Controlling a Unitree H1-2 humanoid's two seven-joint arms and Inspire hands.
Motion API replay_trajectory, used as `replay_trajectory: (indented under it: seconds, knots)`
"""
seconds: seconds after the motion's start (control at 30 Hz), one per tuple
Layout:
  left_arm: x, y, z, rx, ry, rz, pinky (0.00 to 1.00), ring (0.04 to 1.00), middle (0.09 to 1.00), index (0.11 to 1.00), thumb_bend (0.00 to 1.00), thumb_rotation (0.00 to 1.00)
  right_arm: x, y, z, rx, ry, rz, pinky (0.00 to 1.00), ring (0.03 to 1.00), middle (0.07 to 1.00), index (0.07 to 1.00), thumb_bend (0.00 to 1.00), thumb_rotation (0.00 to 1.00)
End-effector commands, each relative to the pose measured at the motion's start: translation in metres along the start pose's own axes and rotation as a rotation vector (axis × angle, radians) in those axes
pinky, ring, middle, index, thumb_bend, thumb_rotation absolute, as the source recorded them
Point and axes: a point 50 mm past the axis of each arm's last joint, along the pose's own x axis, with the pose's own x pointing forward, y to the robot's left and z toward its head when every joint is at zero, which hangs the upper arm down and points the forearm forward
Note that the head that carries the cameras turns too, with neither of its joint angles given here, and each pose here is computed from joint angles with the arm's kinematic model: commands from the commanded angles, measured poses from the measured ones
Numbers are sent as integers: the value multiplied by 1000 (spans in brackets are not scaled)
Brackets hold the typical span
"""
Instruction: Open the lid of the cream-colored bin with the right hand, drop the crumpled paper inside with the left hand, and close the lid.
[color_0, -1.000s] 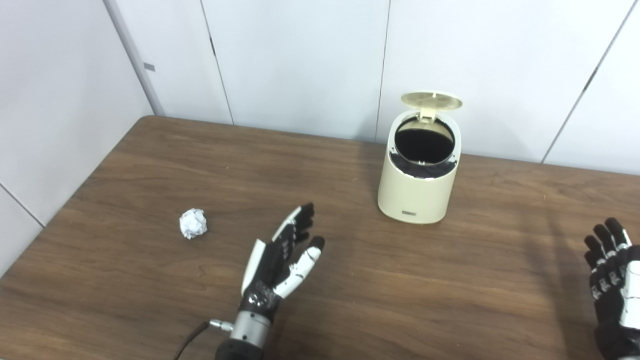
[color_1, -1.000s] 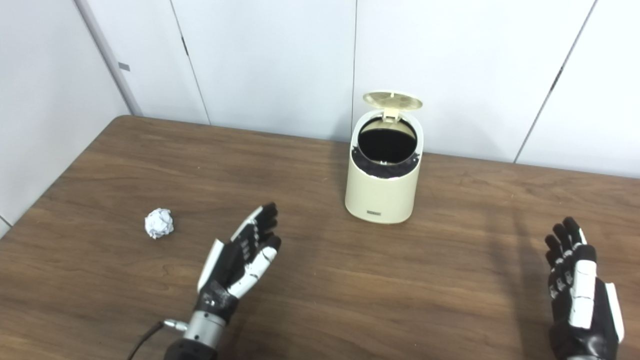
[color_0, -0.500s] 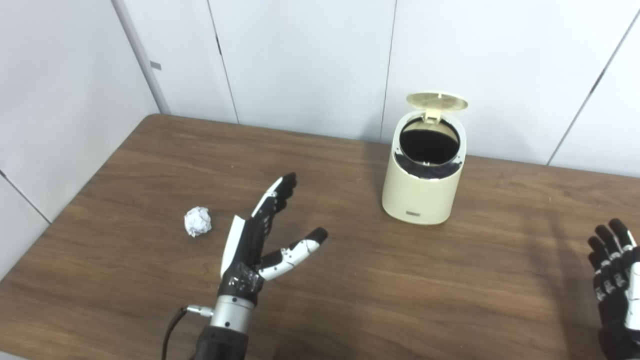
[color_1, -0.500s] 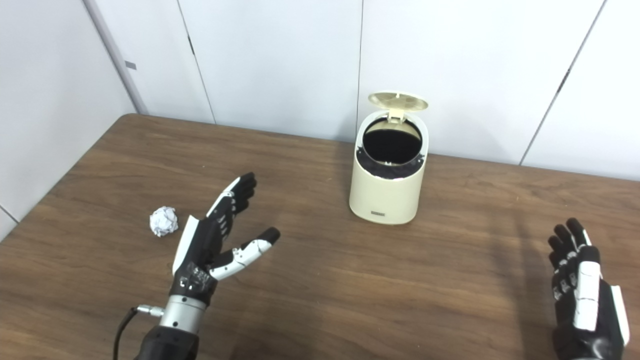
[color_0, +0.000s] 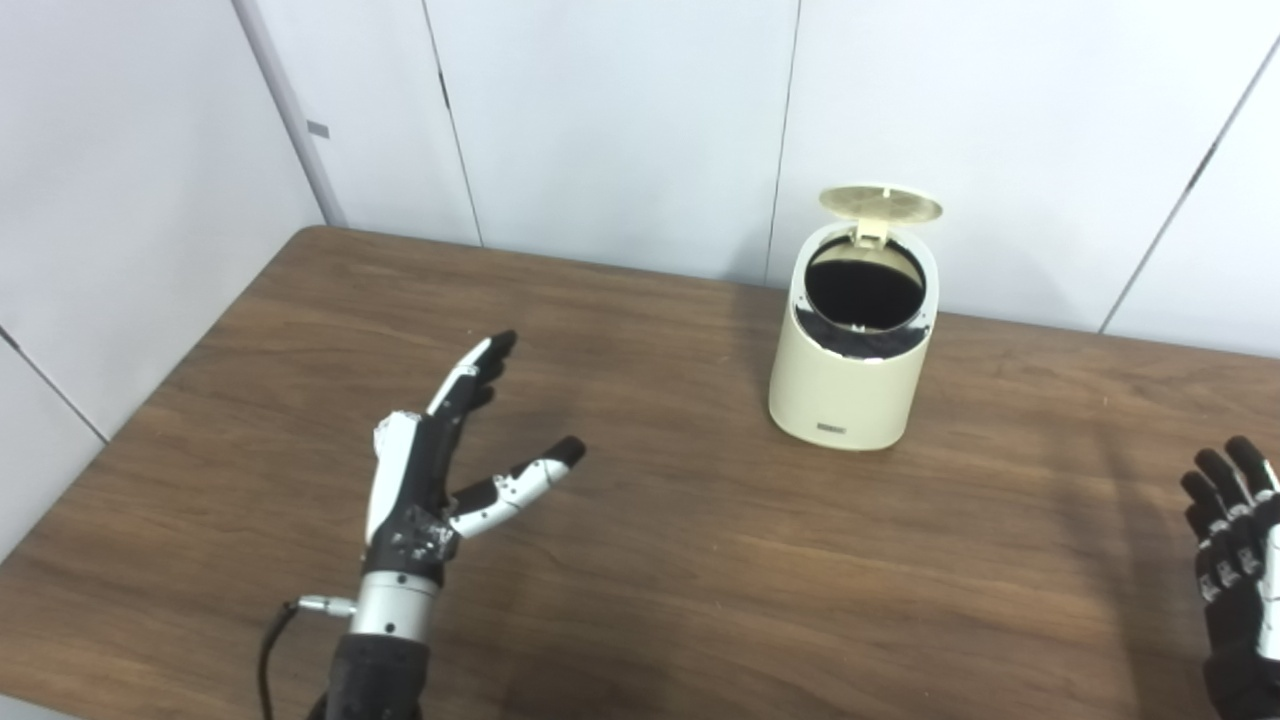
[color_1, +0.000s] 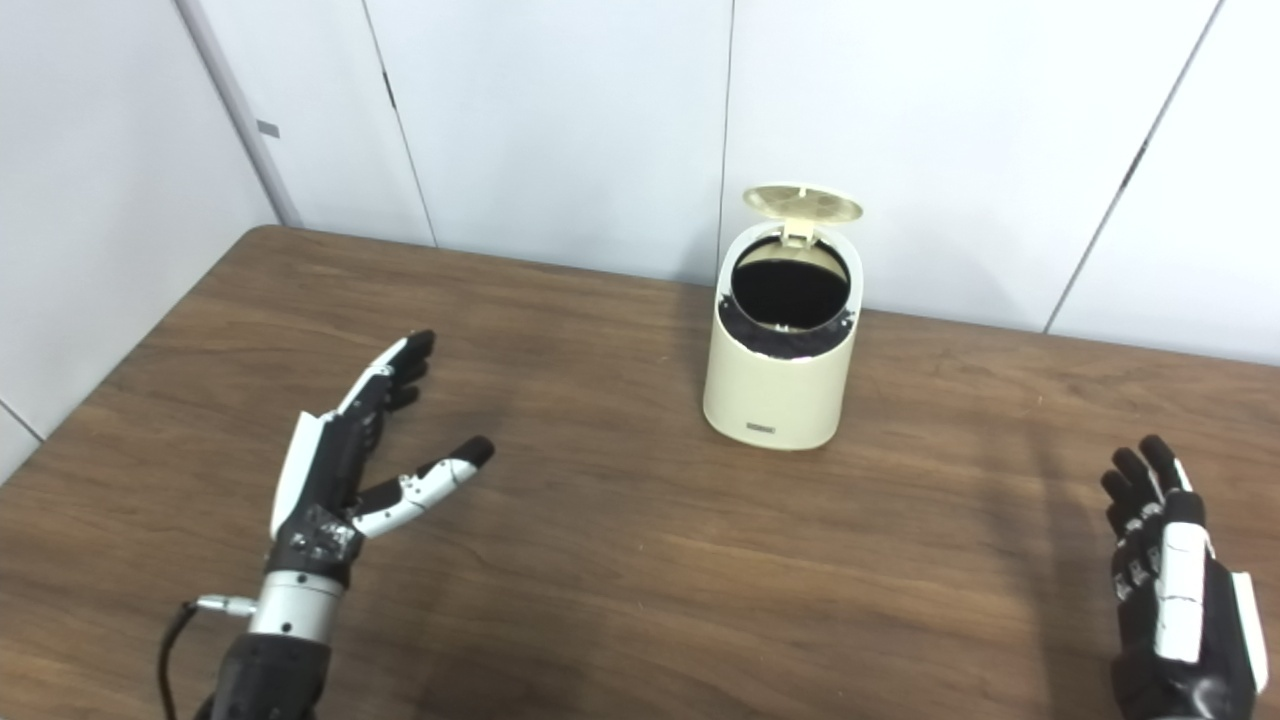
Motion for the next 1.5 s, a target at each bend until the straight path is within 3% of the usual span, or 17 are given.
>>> replay_trajectory:
  seconds: [0.0, 0.33, 0.53, 0.77, 1.03, 1.3, 1.47]
  knots:
    - [9, 11, 4, 51, -39, 34, 881, 914, 910, 891, 812, 314, 8, 0, 17, -14, -70, 17, 1000, 952, 932, 936, 468, 920]
    - [25, 37, -7, 162, -52, 71, 828, 891, 901, 894, 804, 258, 10, -4, 12, -8, -57, 17, 1000, 959, 932, 941, 463, 904]
    - [34, 47, -14, 217, -36, 102, 847, 888, 897, 897, 804, 281, 13, -4, 9, -10, -56, 24, 1000, 955, 931, 947, 439, 915]
    - [44, 66, -27, 395, 12, 82, 847, 894, 902, 901, 825, 333, 14, -6, 8, -15, -51, 21, 998, 953, 925, 948, 453, 919]
    - [49, 75, -39, 490, 27, 92, 828, 871, 873, 867, 859, 249, 14, -6, 7, -23, -45, 17, 975, 937, 909, 942, 467, 911]
    - [55, 76, -42, 572, 80, 29, 850, 909, 892, 867, 868, 242, 14, -4, 8, -11, -44, 20, 934, 919, 893, 932, 449, 904]
    - [59, 75, -44, 585, 101, -7, 814, 877, 871, 843, 876, 207, 14, -4, 9, 3, -49, 21, 914, 910, 885, 926, 427, 898]
